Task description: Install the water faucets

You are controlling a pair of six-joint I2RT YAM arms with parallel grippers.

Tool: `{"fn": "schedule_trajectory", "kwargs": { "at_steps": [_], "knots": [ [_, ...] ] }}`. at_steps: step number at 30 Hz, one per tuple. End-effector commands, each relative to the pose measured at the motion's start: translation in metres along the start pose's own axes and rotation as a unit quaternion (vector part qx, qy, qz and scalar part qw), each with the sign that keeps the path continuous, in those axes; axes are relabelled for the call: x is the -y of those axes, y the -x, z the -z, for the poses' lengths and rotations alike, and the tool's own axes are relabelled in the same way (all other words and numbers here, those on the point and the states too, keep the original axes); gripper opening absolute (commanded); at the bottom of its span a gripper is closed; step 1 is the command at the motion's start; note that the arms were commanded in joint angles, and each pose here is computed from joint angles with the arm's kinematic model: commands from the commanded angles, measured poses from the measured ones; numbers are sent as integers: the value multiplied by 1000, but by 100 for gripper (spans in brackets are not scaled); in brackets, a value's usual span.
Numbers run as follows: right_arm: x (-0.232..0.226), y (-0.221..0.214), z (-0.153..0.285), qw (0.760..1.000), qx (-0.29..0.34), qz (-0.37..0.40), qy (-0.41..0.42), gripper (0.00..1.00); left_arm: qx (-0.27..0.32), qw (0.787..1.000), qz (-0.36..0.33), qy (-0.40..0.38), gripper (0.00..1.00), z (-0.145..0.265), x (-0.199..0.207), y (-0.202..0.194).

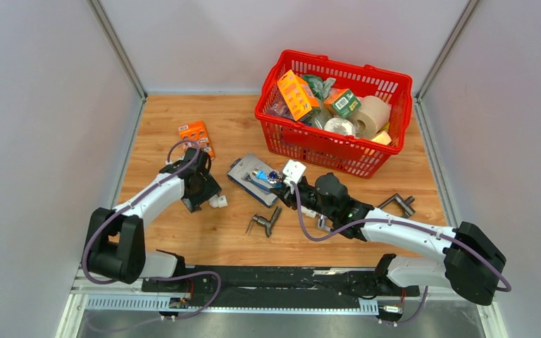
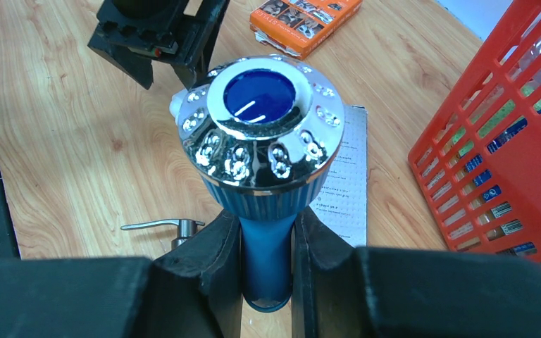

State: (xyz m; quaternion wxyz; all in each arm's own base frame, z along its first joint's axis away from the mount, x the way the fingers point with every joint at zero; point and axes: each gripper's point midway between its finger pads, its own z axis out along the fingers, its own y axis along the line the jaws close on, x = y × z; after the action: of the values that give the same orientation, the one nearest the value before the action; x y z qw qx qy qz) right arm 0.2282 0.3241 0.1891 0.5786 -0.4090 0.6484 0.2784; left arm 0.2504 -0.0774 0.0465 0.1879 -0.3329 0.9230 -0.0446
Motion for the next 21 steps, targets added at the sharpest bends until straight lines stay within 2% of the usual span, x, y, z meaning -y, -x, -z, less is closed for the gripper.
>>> {"fn": "schedule_trajectory", "kwargs": {
  "at_steps": [1, 8, 14, 18, 20, 21],
  "knots": [
    [2, 22, 1, 999, 40, -1, -1, 0, 9, 1000, 9, 1, 75, -10, 10, 9],
    [3, 19, 0, 999, 37, -1, -4, 0, -25, 1000, -6, 18, 66, -28, 3, -14],
    [4, 19, -1, 999, 36, 1, -6, 0, -38, 999, -15, 5, 52, -26, 10, -35],
    [6, 20, 0, 999, 37, 4, -9, 0, -39, 999, -12, -9, 35, -20, 13, -39],
    [6, 21, 0, 999, 38, 6, -11, 0, -30, 999, -11, -18, 23, -14, 14, -36],
    [6, 22, 0, 999, 39, 9, -9, 0, -23, 999, -11, -20, 12, -12, 14, -33]
  ]
}}
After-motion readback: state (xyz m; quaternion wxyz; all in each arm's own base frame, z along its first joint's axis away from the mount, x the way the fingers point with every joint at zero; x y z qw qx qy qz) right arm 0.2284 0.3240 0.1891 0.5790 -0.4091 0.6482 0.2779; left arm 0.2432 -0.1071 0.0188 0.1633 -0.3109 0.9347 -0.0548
